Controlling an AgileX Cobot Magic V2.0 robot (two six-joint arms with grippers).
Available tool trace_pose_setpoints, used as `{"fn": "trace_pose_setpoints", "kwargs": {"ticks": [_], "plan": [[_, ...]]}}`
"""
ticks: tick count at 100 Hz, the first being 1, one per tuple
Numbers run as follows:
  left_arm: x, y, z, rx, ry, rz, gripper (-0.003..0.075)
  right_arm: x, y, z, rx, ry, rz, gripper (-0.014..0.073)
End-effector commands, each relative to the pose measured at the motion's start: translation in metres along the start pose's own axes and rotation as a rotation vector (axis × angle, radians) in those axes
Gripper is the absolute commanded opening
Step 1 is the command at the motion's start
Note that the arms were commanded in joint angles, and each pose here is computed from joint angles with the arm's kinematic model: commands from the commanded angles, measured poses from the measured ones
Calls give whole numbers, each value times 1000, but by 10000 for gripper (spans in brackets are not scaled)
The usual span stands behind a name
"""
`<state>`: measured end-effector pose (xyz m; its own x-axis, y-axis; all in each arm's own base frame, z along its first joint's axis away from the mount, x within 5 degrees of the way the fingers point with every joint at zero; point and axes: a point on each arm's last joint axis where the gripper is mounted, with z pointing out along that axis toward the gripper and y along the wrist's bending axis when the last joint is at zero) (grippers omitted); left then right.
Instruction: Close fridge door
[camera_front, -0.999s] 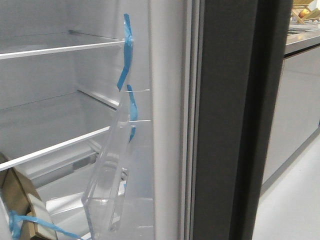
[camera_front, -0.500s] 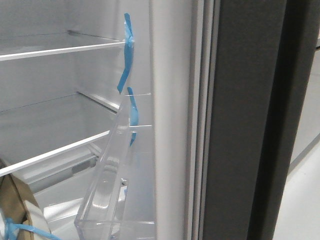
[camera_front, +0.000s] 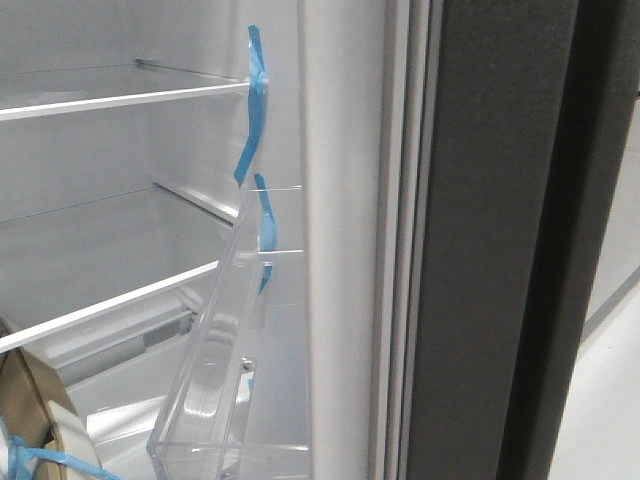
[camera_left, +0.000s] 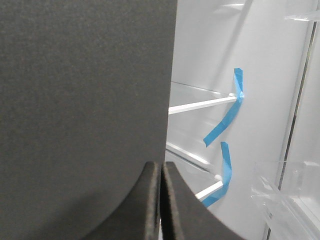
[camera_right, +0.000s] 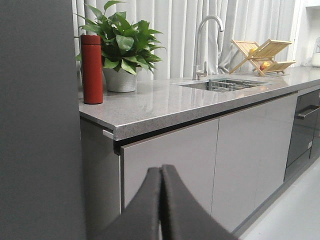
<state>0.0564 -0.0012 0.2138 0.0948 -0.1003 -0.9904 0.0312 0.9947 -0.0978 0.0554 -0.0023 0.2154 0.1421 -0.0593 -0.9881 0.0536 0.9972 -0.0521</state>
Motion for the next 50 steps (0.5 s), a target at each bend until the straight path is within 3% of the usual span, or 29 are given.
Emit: {"fn": "trace_pose_setpoints", "kwargs": {"ticks": [1, 50], "plan": [[4, 1, 2, 0, -30, -5, -21, -4, 0, -1, 2, -75, -8, -76], [4, 1, 2, 0, -30, -5, -21, -11, 0, -1, 1, -107, 6, -76]]}}
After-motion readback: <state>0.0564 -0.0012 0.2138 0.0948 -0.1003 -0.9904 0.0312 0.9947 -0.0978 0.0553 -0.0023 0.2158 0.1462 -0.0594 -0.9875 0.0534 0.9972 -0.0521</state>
